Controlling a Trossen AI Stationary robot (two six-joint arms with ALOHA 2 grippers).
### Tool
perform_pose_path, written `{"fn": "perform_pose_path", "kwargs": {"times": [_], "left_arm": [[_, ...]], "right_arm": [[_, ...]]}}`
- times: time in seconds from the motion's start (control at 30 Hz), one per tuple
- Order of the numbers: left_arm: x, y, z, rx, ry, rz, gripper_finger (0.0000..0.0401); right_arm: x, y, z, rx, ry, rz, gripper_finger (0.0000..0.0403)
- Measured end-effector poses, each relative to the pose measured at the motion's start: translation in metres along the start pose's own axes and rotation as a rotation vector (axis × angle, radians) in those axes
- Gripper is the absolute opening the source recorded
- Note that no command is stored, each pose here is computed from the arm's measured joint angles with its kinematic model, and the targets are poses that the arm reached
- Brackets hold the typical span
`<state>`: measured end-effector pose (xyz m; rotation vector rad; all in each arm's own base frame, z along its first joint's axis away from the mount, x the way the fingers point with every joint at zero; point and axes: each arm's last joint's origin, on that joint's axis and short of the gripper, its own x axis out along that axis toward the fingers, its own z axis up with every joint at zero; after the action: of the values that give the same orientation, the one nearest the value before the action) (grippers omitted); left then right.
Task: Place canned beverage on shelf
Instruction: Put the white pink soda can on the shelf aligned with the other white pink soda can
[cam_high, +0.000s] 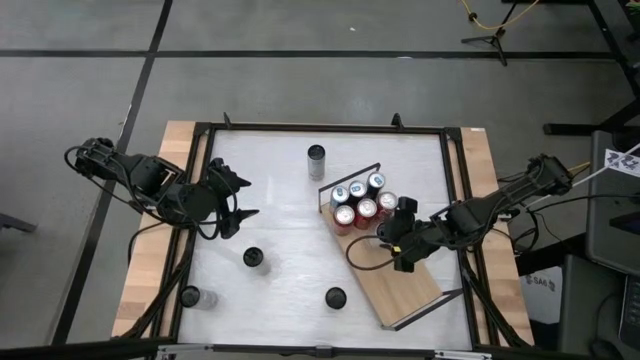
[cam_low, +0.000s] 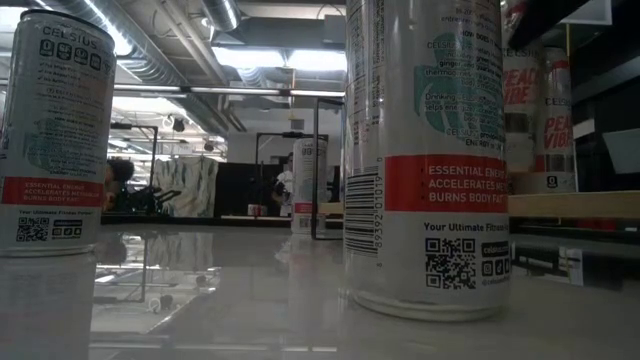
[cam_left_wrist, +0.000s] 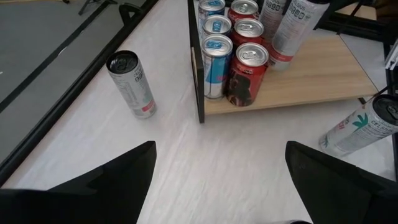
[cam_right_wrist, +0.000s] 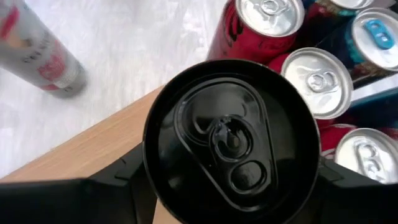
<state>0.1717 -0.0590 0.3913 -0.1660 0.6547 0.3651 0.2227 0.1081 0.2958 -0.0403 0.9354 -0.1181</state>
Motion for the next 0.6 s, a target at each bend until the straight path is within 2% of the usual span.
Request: {"fn": "perform_pose_path", "kwargs": {"times": [0.43,0.6], "left_arm": [[0.0001,-0.0001,-0.0001,0.001,0.000,0.000,0.0350],[0.0001,-0.0001,-0.0001,0.001,0.000,0.000,0.0350]], "right_arm": [[-0.0057,-0.0010,0.0031,-0.004,0.002,0.007,0.0242],[-0.0049,-0.0006,0.0032,-0.005,0.002,0.003,0.0258]]}}
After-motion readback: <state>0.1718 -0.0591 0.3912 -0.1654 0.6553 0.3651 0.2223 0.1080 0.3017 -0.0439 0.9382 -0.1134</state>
